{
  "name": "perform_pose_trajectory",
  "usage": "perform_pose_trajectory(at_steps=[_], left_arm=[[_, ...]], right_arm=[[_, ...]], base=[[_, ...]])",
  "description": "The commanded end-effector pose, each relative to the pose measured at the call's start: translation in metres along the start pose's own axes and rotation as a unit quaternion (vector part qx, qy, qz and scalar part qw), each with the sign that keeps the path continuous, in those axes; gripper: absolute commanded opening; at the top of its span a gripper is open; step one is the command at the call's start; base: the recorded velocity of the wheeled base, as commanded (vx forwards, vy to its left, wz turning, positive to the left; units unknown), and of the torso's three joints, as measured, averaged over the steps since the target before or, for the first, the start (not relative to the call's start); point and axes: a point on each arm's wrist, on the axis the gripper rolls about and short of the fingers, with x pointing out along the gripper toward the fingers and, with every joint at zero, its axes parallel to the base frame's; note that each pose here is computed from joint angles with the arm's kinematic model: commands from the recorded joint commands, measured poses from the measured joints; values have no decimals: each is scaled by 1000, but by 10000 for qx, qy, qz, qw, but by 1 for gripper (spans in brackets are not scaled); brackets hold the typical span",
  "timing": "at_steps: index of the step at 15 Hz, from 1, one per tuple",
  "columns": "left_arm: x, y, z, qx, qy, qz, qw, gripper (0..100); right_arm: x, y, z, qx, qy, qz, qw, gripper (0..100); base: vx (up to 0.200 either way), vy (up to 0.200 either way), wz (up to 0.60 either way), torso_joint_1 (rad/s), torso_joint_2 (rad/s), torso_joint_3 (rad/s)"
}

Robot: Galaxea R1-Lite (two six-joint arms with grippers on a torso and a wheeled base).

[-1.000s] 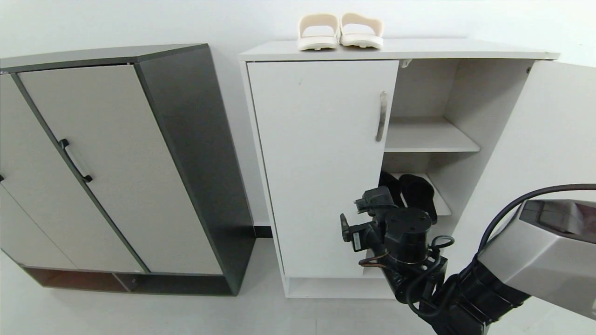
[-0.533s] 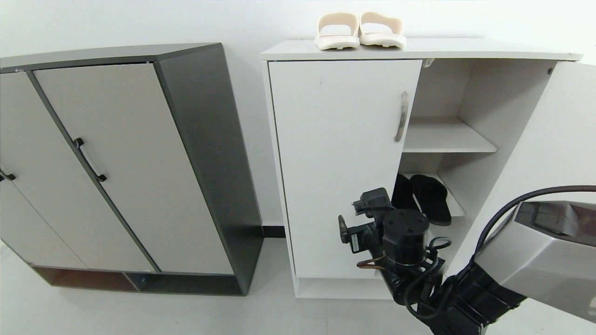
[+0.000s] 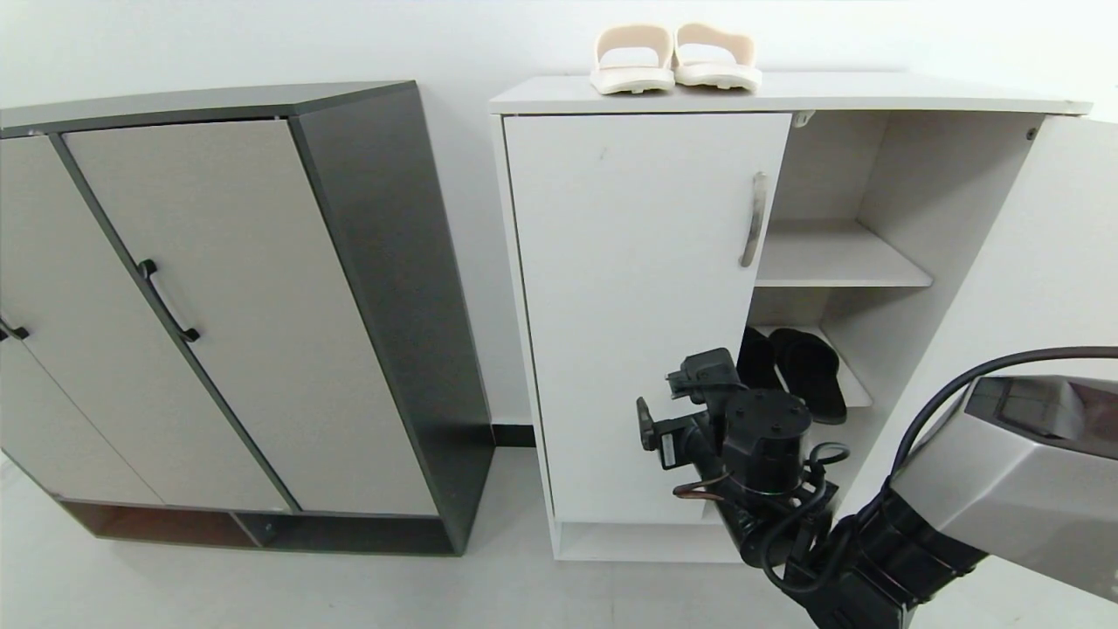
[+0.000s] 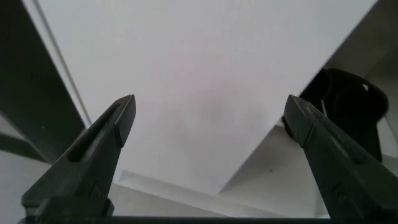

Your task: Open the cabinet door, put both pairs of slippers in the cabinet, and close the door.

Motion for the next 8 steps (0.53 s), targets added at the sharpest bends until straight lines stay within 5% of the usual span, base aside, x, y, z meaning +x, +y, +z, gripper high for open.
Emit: perform_pose_trajectory(at_steps=[1, 3, 8], left_arm=[[0, 0, 0, -5, -1, 3, 10000, 0], [0, 0, 0, -5, -1, -5, 10000, 0], [0, 0, 0, -5, -1, -5, 10000, 0]], right_arm=[[2, 2, 2, 77, -100, 15, 9999, 100], [10, 6, 12, 370, -493, -77, 9981, 100], [12, 6, 9, 367, -497, -100, 9980, 100]], base=[[0, 0, 0, 0, 0, 0], [0, 0, 0, 0, 0, 0], [0, 0, 0, 0, 0, 0]])
